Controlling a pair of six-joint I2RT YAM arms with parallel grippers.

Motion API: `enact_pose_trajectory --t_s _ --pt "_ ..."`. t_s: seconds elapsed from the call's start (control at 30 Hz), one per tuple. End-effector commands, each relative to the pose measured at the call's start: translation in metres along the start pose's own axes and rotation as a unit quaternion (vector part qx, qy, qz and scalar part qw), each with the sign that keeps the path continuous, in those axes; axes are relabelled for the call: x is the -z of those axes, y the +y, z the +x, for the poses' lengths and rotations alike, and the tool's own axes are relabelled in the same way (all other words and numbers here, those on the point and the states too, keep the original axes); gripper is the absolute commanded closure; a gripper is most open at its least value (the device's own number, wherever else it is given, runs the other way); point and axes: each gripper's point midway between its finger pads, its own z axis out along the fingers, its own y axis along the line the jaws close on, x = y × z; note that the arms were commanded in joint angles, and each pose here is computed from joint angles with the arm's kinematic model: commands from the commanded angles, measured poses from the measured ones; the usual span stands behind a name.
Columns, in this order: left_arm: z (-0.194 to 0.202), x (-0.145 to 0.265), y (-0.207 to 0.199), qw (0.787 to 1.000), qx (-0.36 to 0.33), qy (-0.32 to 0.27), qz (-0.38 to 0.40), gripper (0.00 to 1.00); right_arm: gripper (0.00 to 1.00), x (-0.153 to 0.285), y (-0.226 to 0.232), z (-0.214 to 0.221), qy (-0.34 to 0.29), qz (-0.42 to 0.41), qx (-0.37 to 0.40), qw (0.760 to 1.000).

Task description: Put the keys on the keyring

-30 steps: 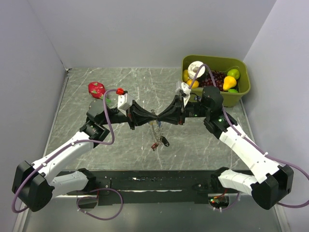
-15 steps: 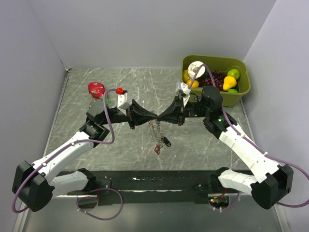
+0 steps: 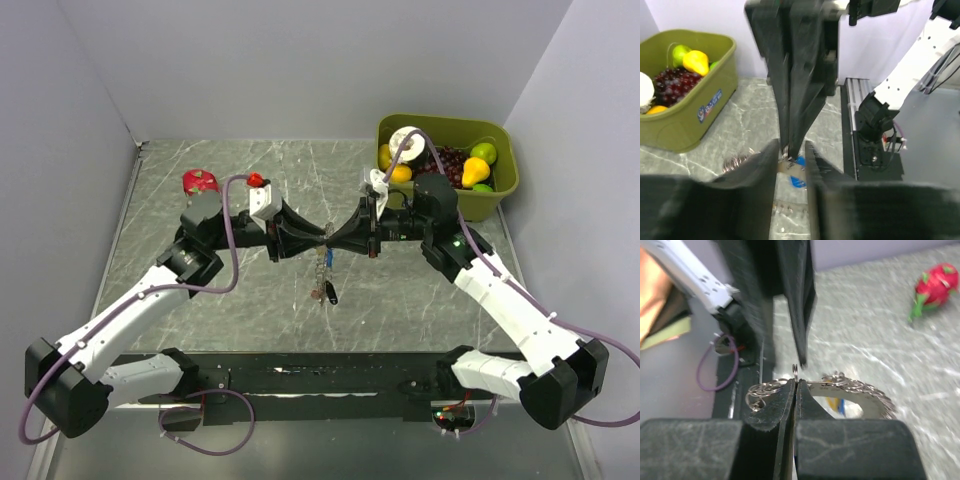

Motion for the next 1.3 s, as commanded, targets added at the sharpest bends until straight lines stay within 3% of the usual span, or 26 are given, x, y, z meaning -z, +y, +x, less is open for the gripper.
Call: enact_pose_trajectory --t_s 0.0,0.17,0.3,0.6,0.77,0.9,1.0,1.27 --pt "-0.022 0.006 0.006 0.998 -0.051 0.031 -0.027 0.61 1.00 0.006 -0.016 -0.002 0.037 0.049 0.024 0.998" --pt "-0.017 0.008 0.009 0.995 -0.044 0.091 -0.016 0.37 1.00 0.012 -0.019 0.014 0.082 0.062 0.007 0.995" --pt "0.019 0.007 0.013 0.983 0.011 0.180 0.011 0.33 1.00 0.010 -0.025 0.024 0.106 0.069 -0.005 0.992" --pt "0.048 -0.010 0.027 0.975 0.021 0.220 0.021 0.30 1.00 0.010 -0.024 0.037 0.128 0.075 -0.003 0.989" --pt "0.058 -0.021 0.021 0.971 0.033 0.232 0.047 0.38 1.00 0.008 -0.024 0.038 0.125 0.073 -0.003 0.989" --pt "0.062 -0.024 0.020 0.970 0.033 0.234 0.053 0.59 1.00 0.008 -0.023 0.038 0.124 0.071 -0.003 0.990" --pt "0.063 -0.026 0.020 0.970 0.037 0.235 0.054 0.69 1.00 0.009 -0.023 0.037 0.120 0.072 -0.001 0.990" --pt "0.068 -0.028 0.019 0.967 0.044 0.244 0.058 0.73 1.00 0.011 -0.021 0.034 0.110 0.078 0.007 0.991"
